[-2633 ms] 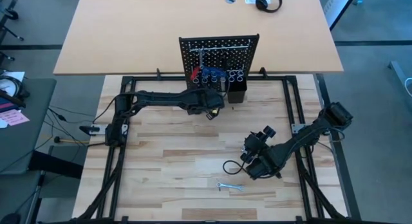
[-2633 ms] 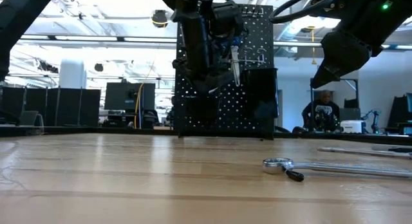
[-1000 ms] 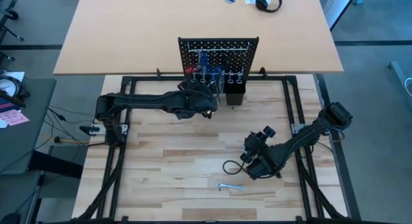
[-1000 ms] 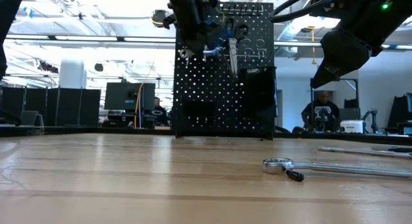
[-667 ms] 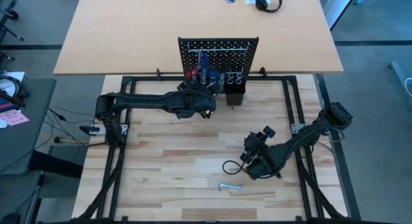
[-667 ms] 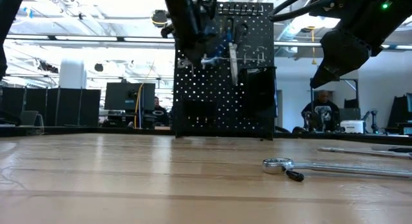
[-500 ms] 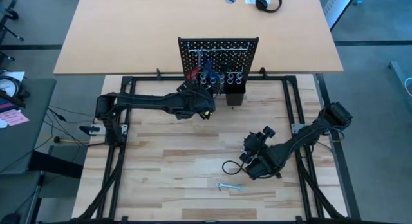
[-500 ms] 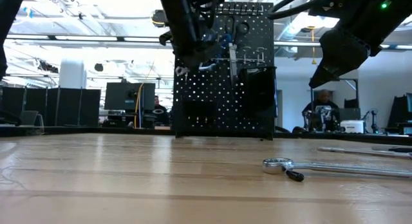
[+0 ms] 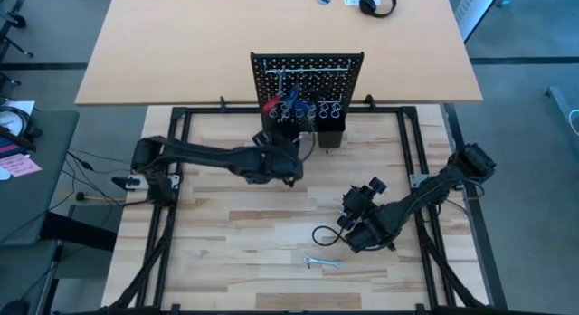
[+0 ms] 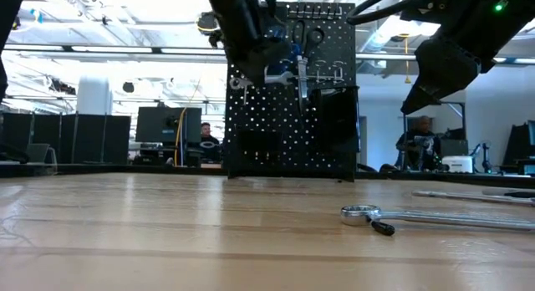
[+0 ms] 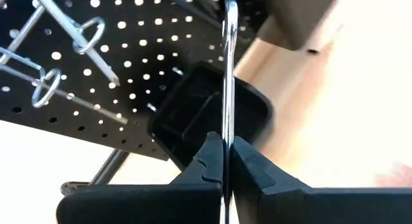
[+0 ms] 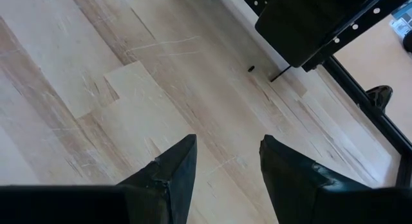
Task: Hang tools onto peg board
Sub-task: Hang the wrench on the pegboard
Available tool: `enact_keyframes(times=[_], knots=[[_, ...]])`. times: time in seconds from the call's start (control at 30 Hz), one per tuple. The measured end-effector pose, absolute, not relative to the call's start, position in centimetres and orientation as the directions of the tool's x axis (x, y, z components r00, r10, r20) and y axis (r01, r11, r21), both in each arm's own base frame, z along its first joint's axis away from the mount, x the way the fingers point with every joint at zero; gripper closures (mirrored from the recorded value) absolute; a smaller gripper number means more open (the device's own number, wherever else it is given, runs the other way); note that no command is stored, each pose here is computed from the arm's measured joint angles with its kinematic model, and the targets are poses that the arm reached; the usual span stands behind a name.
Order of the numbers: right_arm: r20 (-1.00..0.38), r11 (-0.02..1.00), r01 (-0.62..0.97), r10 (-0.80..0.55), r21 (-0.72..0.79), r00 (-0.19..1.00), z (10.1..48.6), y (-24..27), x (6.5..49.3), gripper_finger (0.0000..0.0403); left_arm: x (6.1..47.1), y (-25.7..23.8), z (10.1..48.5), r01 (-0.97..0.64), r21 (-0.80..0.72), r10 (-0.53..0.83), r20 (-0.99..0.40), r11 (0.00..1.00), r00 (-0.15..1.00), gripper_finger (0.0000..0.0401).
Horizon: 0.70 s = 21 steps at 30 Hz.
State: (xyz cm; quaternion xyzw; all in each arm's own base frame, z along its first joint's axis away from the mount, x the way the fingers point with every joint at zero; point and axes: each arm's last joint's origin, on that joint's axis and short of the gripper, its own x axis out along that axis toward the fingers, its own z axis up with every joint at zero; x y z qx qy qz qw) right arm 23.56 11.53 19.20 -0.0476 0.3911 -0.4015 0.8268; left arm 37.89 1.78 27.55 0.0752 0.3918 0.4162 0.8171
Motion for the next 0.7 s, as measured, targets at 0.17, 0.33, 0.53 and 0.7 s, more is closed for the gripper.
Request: enact_keyframes(times=[0.17,0.33,0.53,0.7], knots=[[-0.609,0.673,0.627,-0.701,-0.393,0.372,19.2,11.5,23.6,0.0226,36.1,-0.5,28.8,-0.625,0.482,0.772,-0.533,0.614,0.347,0.0401],[-0.609,0.675,0.63,-0.698,-0.384,0.377,19.2,11.6,23.6,0.0226,31.4,-1.5,28.7,-0.664,0.408,0.758,-0.517,0.627,0.398,0.0401],[-0.603,0.677,0.678,-0.677,-0.286,0.422,19.2,10.9,25.3,0.0226,26.7,-2.2,27.0,-0.618,0.182,0.63,-0.408,0.765,0.661,0.0401],[-0.532,0.789,0.539,-0.604,-0.294,0.594,19.5,11.0,29.2,0.0226,25.0,-2.6,25.7,-0.277,0.062,0.282,-0.077,0.959,0.956,0.0401]])
